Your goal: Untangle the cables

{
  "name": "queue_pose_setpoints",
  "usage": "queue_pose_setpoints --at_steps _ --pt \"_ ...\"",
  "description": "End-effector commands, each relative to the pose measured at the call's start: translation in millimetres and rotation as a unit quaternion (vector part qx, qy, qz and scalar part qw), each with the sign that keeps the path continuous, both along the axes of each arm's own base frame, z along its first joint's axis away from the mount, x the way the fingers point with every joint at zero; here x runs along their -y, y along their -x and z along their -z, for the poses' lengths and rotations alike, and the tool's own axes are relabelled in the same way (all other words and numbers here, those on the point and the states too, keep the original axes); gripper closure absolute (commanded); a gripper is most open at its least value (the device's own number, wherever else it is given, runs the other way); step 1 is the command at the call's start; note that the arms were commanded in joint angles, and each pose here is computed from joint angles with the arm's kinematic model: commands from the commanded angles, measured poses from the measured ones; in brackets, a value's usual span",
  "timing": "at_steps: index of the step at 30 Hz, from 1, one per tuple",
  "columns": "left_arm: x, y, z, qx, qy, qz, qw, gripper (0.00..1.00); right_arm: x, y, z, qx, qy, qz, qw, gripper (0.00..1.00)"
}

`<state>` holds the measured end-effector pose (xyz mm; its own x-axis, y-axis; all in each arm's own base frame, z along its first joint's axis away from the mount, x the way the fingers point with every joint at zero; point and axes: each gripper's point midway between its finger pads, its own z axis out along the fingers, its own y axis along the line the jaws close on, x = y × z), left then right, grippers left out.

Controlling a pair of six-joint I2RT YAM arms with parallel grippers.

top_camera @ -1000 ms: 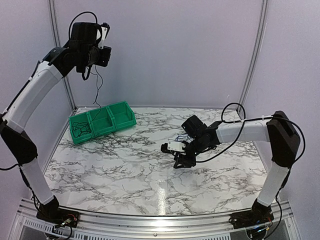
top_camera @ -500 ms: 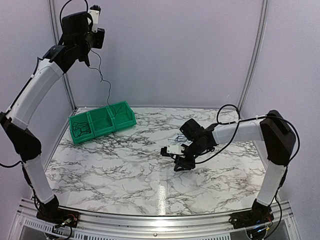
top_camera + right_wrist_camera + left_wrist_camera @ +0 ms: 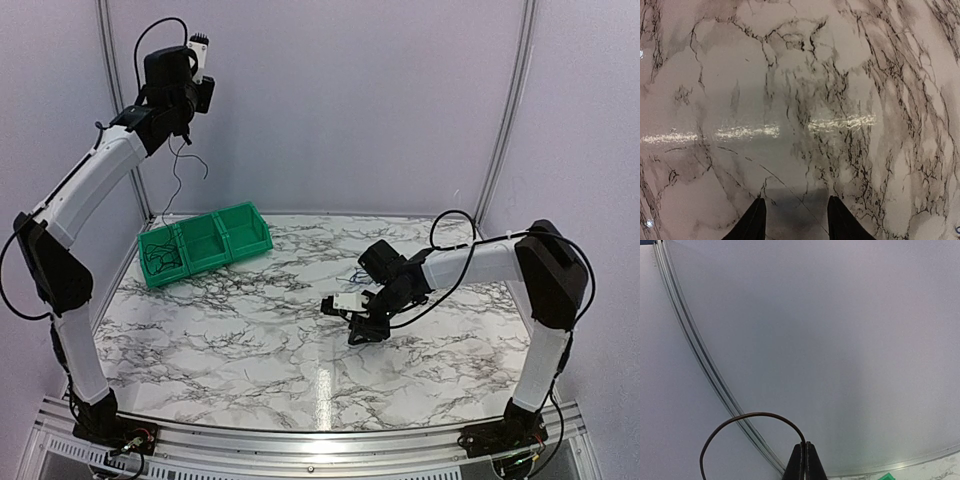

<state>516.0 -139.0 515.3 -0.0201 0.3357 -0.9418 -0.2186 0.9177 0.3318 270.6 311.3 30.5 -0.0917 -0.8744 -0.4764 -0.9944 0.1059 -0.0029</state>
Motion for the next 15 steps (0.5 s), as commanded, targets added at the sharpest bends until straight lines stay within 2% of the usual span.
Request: queue_pose_setpoints --at_steps 1,5,7,15 --pt "7.7 -13.2 40.4 -0.030 0.012 0.021 0.999 1.00 -2.0 -10.0 -1.4 0.005 0.002 0.011 1.000 0.57" --pt "17.4 -22.2 72.5 -0.062 0.003 0.037 0.997 1.00 -0.8 -9.6 2.4 0.001 0.006 0.011 1.000 0.57" --pt "19.4 -25.1 74.4 -0.063 0.000 0.038 0.997 1.00 -0.7 -9.3 3.1 0.001 0.007 0.010 1.000 0.57" --pt "9.6 -13.0 18.0 -0.008 0.003 0.024 1.000 1.00 0.1 -9.3 4.4 0.002 0.010 0.010 1.000 0.57"
